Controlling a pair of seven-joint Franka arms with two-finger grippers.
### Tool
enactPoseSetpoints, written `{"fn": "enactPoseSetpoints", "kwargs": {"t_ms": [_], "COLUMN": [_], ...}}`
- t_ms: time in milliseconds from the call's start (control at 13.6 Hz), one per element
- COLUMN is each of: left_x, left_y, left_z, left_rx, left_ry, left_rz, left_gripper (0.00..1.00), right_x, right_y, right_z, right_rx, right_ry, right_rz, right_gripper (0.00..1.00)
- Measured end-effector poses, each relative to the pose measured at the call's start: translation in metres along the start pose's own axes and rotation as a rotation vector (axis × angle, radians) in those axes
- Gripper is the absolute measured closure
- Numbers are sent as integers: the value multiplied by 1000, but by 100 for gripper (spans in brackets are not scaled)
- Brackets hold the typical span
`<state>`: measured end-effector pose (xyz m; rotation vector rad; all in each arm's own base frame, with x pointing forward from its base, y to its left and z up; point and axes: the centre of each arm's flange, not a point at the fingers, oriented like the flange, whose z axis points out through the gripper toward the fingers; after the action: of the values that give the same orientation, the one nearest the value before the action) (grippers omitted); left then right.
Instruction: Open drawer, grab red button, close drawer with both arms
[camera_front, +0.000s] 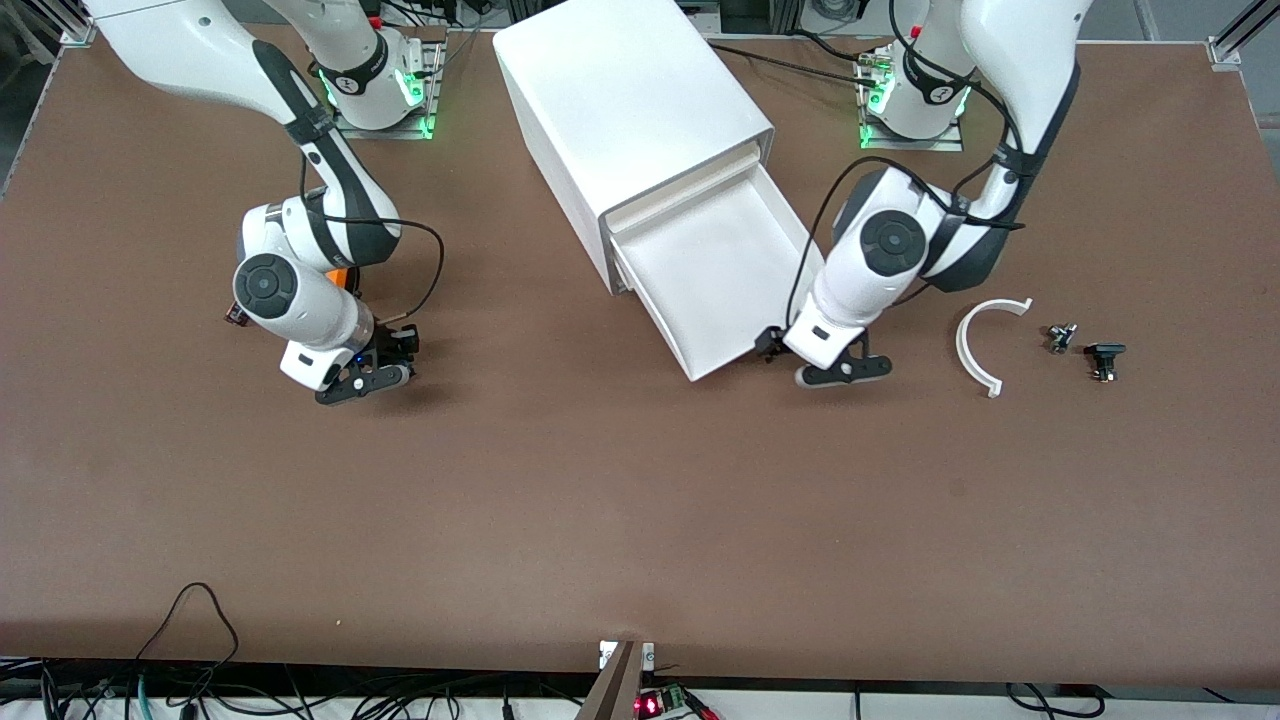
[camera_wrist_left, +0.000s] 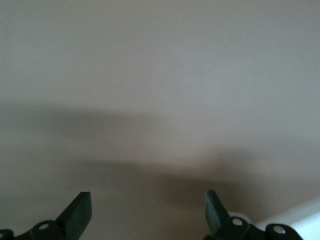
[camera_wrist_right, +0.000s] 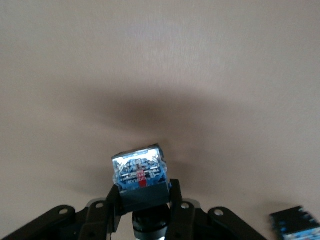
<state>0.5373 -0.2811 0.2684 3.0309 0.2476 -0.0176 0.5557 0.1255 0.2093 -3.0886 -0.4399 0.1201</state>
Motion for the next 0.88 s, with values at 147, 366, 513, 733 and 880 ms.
{"fn": "enactPoseSetpoints", "kwargs": {"t_ms": [147, 366, 513, 733, 880], "left_x": [-27, -79, -111, -146, -160], "left_y": [23, 51, 61, 75, 83], "left_z": [2, 2, 0, -6, -8], "left_rx": [-6, -2, 25, 51, 55], "left_ry": [-23, -54, -85, -111, -119], "left_rz": [54, 148, 201, 265, 295], "left_gripper": [0, 0, 0, 0, 0], "right_x": [-11, -17, -13, 1, 19], "right_y": [-2, -2, -1, 4, 4], "right_z": [12, 19, 11, -29, -86], "right_rx": [3, 4, 3, -14, -34], "right_ry": [-6, -4, 13, 4, -30], "right_rz": [56, 178, 216, 255, 282], "right_gripper": [60, 49, 30, 1, 0]}}
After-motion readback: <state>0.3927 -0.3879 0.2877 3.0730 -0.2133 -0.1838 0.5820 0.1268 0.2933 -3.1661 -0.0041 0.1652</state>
